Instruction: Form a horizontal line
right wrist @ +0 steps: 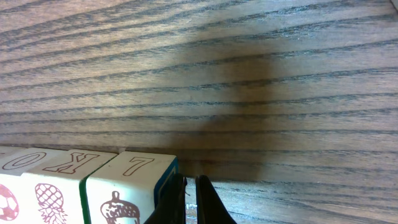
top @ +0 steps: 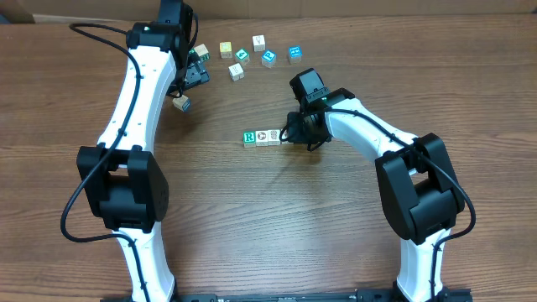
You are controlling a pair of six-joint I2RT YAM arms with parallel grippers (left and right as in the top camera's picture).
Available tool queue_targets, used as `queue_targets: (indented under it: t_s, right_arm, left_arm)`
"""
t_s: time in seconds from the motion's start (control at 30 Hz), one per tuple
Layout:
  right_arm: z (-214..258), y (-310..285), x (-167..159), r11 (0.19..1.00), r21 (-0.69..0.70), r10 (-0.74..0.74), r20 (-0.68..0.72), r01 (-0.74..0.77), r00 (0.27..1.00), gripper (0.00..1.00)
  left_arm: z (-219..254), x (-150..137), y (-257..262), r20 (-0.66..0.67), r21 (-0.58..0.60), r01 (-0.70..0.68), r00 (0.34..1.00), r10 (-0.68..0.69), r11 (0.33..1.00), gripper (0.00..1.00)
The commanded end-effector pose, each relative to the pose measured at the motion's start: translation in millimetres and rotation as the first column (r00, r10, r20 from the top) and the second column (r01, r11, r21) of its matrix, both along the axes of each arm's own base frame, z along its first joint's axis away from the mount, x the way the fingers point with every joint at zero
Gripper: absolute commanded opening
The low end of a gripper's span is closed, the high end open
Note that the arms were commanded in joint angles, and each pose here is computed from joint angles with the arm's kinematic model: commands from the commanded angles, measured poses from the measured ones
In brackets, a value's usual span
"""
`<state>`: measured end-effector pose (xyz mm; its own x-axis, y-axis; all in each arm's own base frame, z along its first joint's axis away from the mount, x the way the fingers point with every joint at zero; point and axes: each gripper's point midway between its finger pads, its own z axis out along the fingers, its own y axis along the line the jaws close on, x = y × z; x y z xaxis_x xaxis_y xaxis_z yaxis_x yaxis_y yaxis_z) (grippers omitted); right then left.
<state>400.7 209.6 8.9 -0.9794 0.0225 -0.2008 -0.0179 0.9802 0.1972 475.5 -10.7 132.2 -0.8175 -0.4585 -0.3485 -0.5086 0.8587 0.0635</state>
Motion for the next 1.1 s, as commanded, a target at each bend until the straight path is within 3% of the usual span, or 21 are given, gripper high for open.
queue_targets:
  t_s: [0.0, 1.07]
  right_arm:
    - [-4.5, 0.2, -2.9, 1.0, -0.013, 0.011, -0.004, -0.012, 1.0, 0.04]
    - [-3.7, 2.9, -2.2, 1.0, 0.004, -0.008, -0.006, 0.008, 1.0, 0.04]
  left_arm:
    - [16.1, 2.7, -1.5, 0.038, -0.006, 0.01, 0.999, -0.01, 1.0, 1.0]
    - [16.1, 2.8, -1.5, 0.038, -0.006, 0.01, 0.999, -0.01, 1.0, 1.0]
